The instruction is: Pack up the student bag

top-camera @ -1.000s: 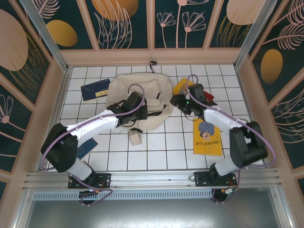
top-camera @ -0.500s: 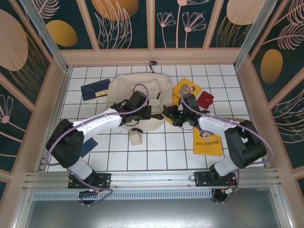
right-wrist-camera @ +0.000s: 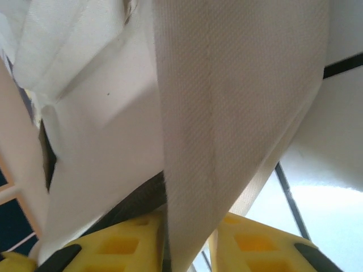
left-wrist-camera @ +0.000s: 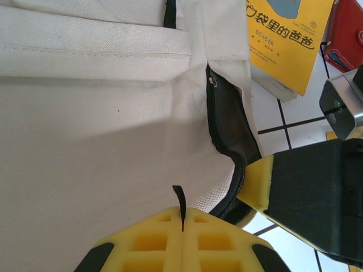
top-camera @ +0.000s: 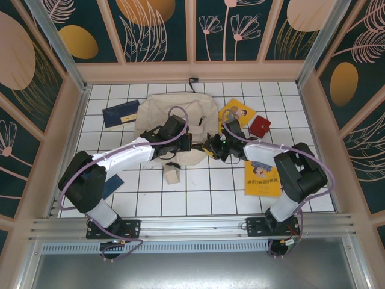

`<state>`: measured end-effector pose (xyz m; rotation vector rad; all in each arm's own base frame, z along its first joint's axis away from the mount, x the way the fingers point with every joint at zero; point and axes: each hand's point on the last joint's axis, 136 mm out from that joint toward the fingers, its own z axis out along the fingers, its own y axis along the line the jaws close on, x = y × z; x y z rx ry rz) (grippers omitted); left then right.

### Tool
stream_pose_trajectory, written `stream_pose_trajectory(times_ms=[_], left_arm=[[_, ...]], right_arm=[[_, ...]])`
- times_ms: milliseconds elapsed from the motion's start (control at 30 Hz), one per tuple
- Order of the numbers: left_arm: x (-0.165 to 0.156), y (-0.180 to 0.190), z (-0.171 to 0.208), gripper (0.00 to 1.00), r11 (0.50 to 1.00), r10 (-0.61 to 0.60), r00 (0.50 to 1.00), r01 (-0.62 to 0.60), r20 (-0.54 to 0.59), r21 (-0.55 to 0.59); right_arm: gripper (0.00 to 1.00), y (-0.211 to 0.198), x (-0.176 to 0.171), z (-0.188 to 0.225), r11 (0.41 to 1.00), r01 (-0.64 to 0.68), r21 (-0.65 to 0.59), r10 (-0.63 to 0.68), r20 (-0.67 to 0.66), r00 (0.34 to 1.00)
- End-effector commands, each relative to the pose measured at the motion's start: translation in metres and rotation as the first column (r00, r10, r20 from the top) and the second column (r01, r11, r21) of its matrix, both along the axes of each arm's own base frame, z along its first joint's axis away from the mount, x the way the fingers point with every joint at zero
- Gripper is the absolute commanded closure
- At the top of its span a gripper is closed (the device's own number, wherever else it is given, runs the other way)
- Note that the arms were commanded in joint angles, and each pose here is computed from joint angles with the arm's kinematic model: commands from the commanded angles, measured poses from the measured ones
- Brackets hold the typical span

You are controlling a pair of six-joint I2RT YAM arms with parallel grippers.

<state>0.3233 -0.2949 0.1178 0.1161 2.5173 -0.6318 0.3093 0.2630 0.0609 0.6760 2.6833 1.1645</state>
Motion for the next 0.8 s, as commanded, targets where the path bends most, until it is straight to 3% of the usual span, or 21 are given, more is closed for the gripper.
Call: stream_pose_trajectory(times_ms=[0, 200, 467, 767], left_arm=[[0.008, 0.0, 0.013, 1.0, 1.0, 0.007, 0.999, -0.007, 0.041, -0.006], [0.008, 0.022, 0.011, 1.0, 0.994, 0.044, 0.997, -0.05, 0.058, 0.094], [-0.002, 0.066, 0.011, 1.0, 0.959, 0.105, 0.99, -0.127, 0.097, 0.253], [-0.009, 0.095, 0.021, 1.0, 0.93, 0.166, 0.975, -0.206, 0.149, 0.305]], right_arm=[[0.81, -0.004, 0.008, -0.006, 0.997, 0.037, -0.065, -0.037, 0.005, 0.999], [0.94, -0.033, 0.017, -0.018, 0.967, 0.112, -0.23, -0.103, 0.049, 0.993], [0.98, -0.069, 0.035, -0.022, 0.911, 0.194, -0.364, -0.162, 0.119, 0.98], [0.99, -0.097, 0.057, -0.018, 0.876, 0.251, -0.411, -0.202, 0.16, 0.966]])
